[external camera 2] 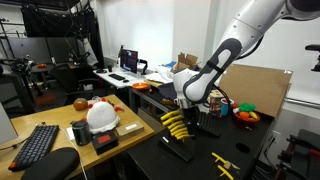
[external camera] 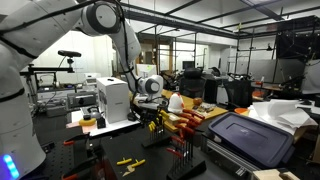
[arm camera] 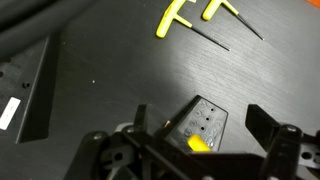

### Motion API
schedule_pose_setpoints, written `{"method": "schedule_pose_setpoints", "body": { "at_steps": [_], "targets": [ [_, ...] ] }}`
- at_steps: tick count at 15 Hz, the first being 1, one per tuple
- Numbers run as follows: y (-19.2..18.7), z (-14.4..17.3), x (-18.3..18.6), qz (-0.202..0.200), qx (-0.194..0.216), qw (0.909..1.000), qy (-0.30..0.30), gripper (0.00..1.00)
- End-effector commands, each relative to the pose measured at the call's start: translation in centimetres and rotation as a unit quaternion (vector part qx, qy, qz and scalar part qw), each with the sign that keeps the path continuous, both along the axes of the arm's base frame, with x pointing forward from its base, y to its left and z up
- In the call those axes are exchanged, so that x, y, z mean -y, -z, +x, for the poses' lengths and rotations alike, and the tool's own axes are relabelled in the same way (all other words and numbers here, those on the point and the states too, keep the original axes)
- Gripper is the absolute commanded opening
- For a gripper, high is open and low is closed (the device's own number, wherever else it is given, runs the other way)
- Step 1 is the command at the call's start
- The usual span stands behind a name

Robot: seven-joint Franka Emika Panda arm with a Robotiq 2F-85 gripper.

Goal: Detach the smallest yellow object from the stand and put it on the table

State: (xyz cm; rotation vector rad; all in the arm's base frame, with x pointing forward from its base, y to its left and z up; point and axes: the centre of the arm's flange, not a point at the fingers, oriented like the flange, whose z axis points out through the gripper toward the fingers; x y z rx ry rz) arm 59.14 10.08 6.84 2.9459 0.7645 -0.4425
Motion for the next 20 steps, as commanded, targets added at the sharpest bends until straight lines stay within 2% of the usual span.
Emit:
{"method": "schedule_pose_setpoints", "body": {
  "at_steps": [1, 8, 20],
  "targets": [
    [0.1, 0.4, -0.4, -0.006, 0.019, 0.9998, -0.006, 1.00],
    [0.5, 0.3, -1.3, -0.011, 0.016, 0.9993, -0.032, 1.00],
    [0.9, 0.7, -1.4, -0.009, 0.025, 0.9990, -0.036, 1.00]
  ]
}}
